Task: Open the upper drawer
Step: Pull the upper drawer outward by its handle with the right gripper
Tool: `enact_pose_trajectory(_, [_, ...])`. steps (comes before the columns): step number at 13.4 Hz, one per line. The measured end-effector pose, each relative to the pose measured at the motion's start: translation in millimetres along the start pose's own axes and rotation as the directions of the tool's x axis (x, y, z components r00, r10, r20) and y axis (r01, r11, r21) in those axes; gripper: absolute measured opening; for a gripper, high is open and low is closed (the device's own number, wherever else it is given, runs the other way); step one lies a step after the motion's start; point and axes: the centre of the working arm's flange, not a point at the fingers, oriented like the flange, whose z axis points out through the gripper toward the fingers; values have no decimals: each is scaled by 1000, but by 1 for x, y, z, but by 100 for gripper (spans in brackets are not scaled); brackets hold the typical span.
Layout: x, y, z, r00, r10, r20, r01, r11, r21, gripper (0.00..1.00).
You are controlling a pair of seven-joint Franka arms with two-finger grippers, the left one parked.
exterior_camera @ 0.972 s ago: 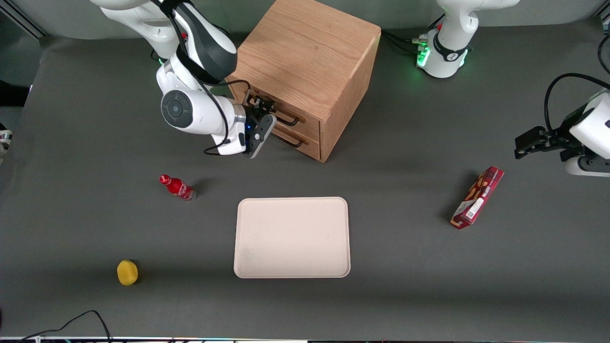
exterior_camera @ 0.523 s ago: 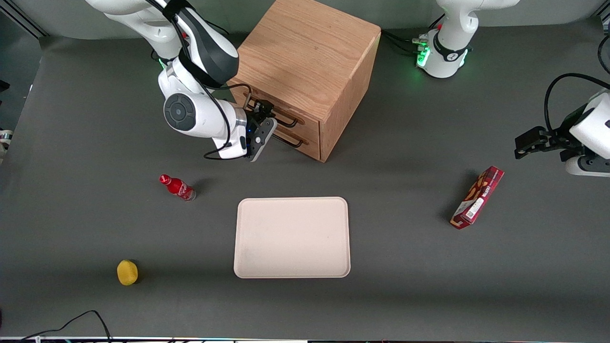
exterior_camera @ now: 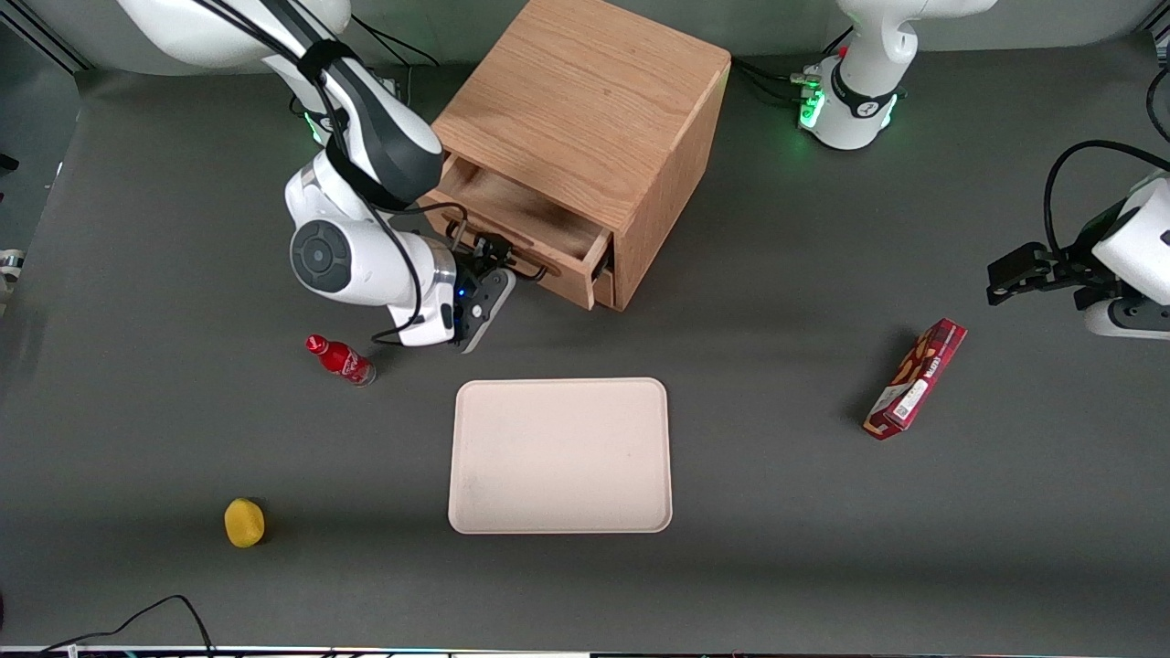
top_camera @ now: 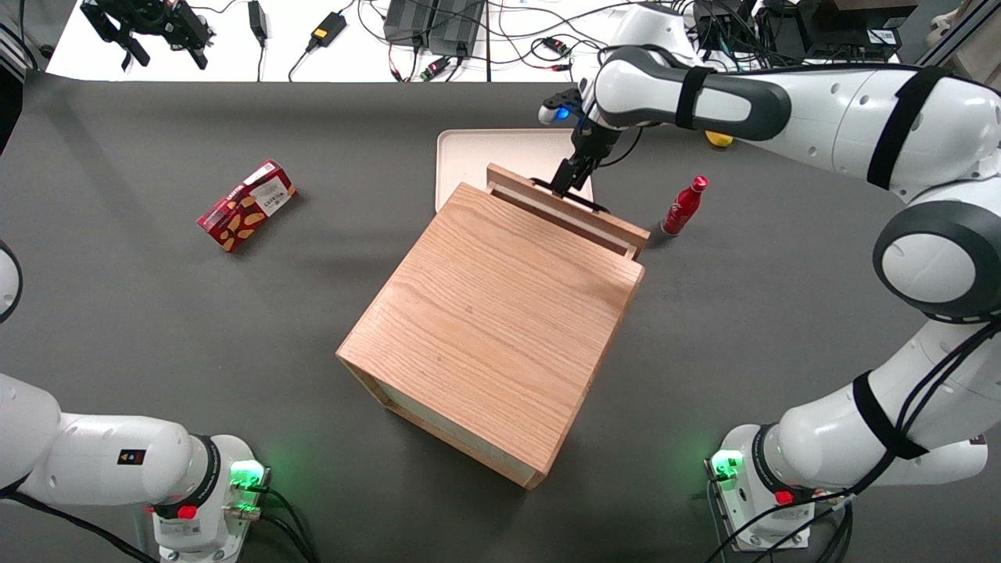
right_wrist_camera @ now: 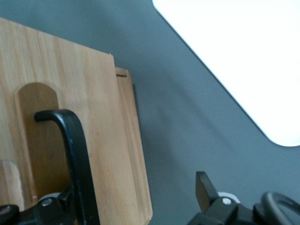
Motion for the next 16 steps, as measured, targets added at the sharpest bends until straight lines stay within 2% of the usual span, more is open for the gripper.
enact_pose_trajectory(4, [5, 34, -22, 1000, 20, 4, -20, 1000, -6, 100])
enact_pose_trajectory(11, [12, 80, -35, 998, -51, -27, 51, 999, -12, 100])
enact_pose_trajectory(16, [17, 106, -45, 996, -86, -5, 86, 996, -16, 100])
